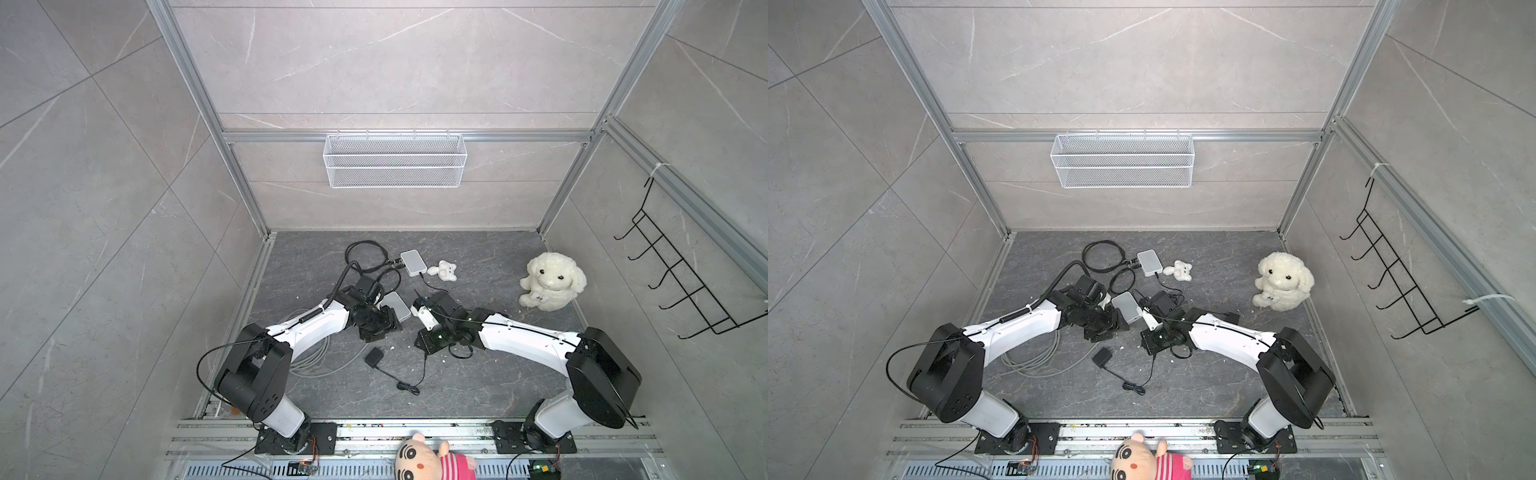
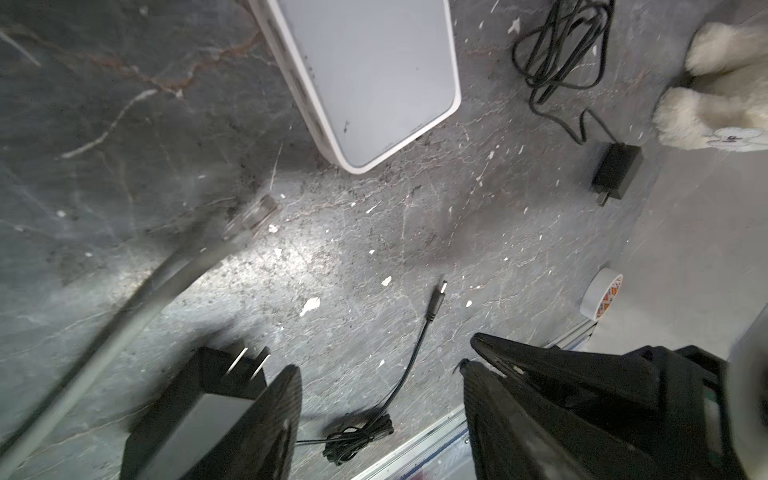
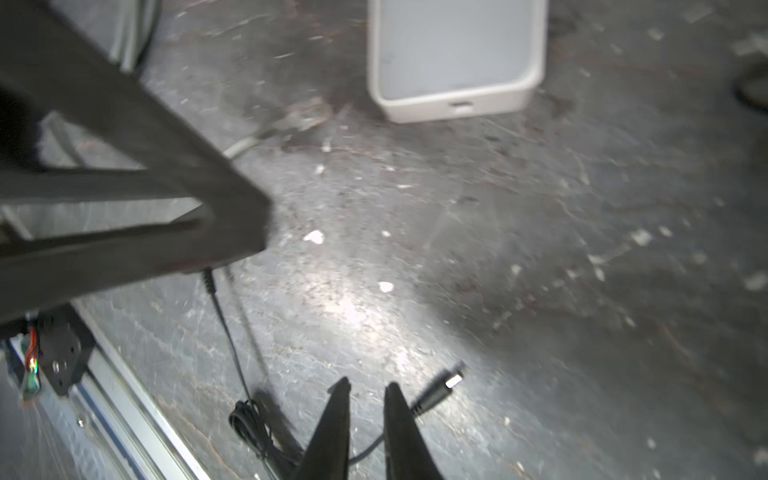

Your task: Insert the plug into the switch port

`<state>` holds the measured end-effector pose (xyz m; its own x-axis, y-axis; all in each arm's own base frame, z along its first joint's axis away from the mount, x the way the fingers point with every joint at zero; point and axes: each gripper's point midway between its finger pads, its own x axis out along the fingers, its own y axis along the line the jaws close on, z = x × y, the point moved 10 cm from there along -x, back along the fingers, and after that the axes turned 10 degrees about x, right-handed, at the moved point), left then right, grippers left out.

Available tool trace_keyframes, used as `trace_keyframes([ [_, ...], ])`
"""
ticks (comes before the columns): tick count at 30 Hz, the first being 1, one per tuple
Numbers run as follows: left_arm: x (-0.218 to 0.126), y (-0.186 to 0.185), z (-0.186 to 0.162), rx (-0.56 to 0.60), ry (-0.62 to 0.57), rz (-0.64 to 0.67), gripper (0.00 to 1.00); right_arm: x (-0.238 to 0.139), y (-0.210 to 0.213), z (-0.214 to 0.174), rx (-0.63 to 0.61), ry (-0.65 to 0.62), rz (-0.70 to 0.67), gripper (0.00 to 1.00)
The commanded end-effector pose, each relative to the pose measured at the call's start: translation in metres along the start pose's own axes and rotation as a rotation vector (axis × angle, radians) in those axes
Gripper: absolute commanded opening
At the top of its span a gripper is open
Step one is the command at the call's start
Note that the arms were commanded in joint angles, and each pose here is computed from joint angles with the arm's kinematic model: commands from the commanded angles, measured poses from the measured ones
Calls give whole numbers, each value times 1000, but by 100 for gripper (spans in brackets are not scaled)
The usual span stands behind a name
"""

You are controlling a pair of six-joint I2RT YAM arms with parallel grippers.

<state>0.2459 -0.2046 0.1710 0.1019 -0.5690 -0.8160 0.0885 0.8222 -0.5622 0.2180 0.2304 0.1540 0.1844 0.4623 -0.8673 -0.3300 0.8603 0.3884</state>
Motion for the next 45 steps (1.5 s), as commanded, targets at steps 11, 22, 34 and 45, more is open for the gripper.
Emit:
trace_keyframes([
  [11,-17,-14,14,25,-59,12,65,31,-19,-22,304,120,-151,30],
  [22,-22,-16,18,39,-77,46,65,56,-27,-37,315,241,-234,14],
  [34,-26,-20,20,45,-79,59,65,25,-14,-11,-5,59,-189,3],
  [45,-9,-19,18,-122,-107,-138,64,-8,4,13,-213,-189,194,4],
])
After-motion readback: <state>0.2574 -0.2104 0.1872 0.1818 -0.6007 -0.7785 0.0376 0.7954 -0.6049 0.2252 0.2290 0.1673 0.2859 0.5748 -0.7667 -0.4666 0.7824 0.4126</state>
